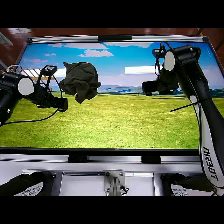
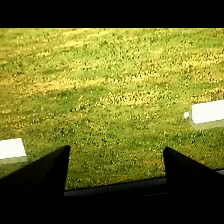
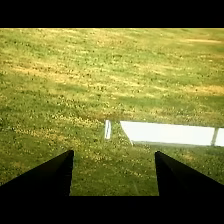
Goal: Fold the shirts.
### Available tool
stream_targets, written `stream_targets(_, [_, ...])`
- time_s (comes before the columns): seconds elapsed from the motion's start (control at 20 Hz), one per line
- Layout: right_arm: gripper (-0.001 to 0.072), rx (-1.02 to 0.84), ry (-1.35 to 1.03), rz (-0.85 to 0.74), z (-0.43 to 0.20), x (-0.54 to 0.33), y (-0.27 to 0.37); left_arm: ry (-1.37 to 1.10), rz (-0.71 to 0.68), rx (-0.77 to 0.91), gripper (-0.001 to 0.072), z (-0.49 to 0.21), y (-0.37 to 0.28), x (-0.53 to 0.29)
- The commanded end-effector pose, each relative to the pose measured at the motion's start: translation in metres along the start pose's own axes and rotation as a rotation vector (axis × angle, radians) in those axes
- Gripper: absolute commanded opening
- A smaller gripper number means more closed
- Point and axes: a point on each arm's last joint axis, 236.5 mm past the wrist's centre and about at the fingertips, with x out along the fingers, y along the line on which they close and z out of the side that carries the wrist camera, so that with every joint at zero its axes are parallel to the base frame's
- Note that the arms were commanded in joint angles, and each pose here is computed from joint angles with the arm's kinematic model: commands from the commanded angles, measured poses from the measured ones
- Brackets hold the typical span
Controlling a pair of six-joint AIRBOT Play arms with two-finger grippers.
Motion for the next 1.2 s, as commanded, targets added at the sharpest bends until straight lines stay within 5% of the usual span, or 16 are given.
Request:
stream_targets(0.0, [0.0611, -0.001, 0.0, 0.0, 0.0, 0.0, 0.0, 0.0, 0.0, 0.001, 0.0708, 0.0, 0.0, 0.0])
stream_targets(0.9, [0.061, -0.001, -0.01, 0.002, 0.002, 0.0, 0.001, -0.015, -0.005, 0.0, 0.0708, 0.003, -0.002, 0.0])
stream_targets(1.15, [0.061, -0.015, -0.056, 0.001, 0.013, 0.0, 0.0, -0.168, -0.103, -0.027, 0.0708, 0.045, -0.025, 0.005])
